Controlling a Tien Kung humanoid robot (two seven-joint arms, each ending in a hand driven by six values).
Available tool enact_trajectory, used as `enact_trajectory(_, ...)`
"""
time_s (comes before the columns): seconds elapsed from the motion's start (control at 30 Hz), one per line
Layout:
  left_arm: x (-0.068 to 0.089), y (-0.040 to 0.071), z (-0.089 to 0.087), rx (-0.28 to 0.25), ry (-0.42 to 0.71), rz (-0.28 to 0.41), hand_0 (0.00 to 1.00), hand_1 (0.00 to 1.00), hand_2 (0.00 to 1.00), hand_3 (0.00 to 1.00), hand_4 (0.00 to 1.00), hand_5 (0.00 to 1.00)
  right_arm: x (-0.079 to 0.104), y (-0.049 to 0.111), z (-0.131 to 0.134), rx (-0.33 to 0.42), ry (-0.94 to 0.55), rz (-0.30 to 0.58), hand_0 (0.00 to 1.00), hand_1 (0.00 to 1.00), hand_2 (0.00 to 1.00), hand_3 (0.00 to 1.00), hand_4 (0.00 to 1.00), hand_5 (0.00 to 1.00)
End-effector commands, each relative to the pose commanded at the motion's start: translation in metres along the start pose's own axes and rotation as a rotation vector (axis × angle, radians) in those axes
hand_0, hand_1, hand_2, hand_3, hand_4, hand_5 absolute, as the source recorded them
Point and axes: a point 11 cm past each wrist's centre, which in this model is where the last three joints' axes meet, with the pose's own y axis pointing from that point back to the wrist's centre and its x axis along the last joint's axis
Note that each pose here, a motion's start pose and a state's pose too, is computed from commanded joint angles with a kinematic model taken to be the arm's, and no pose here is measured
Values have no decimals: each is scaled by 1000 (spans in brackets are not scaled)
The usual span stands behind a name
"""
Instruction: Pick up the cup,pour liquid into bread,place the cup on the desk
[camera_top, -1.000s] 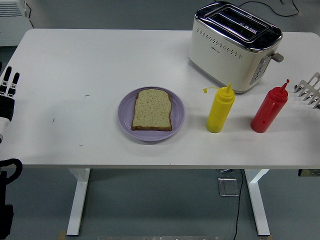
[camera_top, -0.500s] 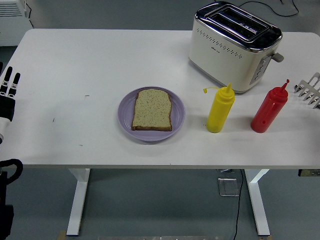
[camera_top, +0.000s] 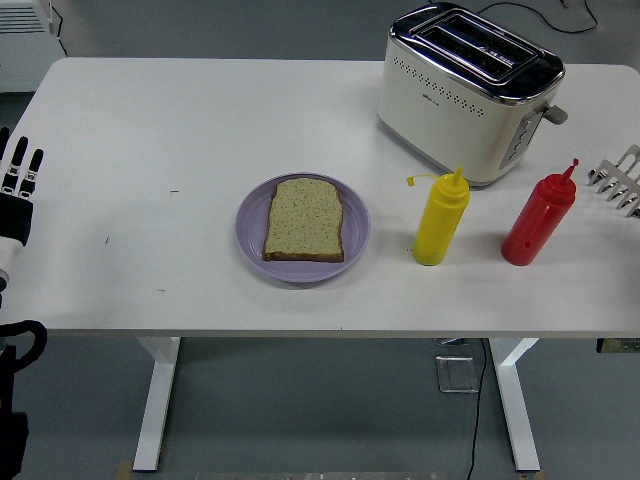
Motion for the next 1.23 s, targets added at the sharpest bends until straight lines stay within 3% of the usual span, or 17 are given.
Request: enact_trajectory(1.23, -3, -2, 2, -8, 7, -7, 787, 743, 745, 702, 515, 994, -2, -2, -1, 2, -8, -2, 748, 685, 696, 698, 455, 465)
